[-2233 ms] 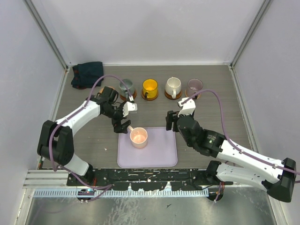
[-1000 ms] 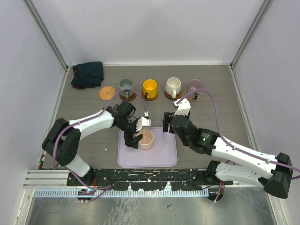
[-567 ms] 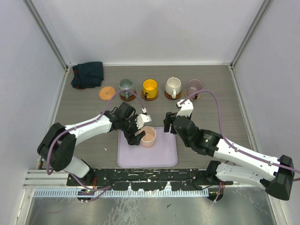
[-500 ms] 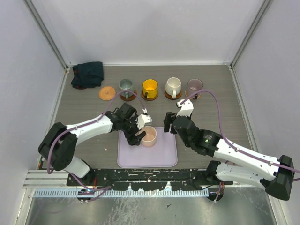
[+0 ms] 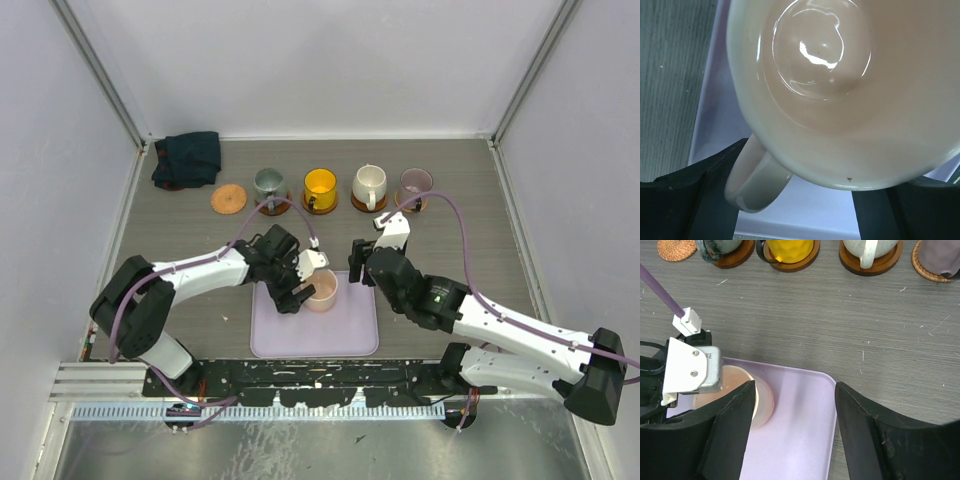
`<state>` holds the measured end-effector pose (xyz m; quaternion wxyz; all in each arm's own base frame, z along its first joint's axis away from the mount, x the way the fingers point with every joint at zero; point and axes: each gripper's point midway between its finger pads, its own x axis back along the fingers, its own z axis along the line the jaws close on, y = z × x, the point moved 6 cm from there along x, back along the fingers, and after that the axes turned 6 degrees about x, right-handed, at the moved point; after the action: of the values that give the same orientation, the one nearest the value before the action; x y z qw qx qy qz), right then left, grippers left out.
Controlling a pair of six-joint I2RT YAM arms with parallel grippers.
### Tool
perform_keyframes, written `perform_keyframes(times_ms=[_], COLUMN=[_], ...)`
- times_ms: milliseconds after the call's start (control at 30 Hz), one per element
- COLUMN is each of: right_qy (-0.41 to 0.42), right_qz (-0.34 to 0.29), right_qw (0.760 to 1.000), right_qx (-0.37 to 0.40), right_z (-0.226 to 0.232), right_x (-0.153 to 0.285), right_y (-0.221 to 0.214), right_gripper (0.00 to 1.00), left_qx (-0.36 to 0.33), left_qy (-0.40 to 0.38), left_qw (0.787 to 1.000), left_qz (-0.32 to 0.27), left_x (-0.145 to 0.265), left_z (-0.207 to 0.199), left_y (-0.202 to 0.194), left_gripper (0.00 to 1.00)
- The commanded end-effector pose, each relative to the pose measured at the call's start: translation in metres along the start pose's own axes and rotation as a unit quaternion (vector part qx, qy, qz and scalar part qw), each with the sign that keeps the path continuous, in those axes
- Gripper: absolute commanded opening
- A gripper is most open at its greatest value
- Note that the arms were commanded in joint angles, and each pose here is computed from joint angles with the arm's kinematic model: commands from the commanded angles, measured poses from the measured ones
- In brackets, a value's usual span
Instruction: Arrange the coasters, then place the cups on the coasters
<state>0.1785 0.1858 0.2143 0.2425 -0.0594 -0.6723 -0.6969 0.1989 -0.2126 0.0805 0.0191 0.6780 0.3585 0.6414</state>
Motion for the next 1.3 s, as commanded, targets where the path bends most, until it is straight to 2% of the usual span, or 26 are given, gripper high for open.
perform_keyframes(times_ms=[0,433,700,1000,1133,1267], right_qy=[-0.002,-0.009,-0.009,-0.008,-0.009,-0.011], right_qz=[-0.015,-0.013,-0.009,-0.006,-0.005,-0.005], right_qw=[1.000,1.000,1.000,1.000,1.000,1.000], right_qx=[-0.016,0.003,0.006,0.006,0.005,0.005], right_z=[0.003,0.005,0.007,0.009,0.008,0.007], right_x=[-0.003,-0.007,-0.009,-0.010,-0.011,-0.011], right_y=[0.008,0.009,0.010,0.009,0.008,0.007], right_gripper=[0.69,0.69,0.69,0.69,0.69,0.69], left_qx=[-0.035,-0.042,-0.061,-0.062,-0.060,-0.059], left_qy=[0.025,0.018,-0.002,-0.011,-0.011,-0.012], left_qw=[0.996,0.991,0.987,0.987,0.988,0.988], left_qz=[-0.072,-0.128,-0.151,-0.147,-0.144,-0.142], left_x=[0.012,0.011,0.011,0.010,0.009,0.008], left_z=[0.005,0.002,-0.003,-0.004,-0.004,-0.003], left_y=[0.029,0.041,0.044,0.044,0.044,0.045], left_gripper=[0.77,0.77,0.70,0.61,0.44,0.43])
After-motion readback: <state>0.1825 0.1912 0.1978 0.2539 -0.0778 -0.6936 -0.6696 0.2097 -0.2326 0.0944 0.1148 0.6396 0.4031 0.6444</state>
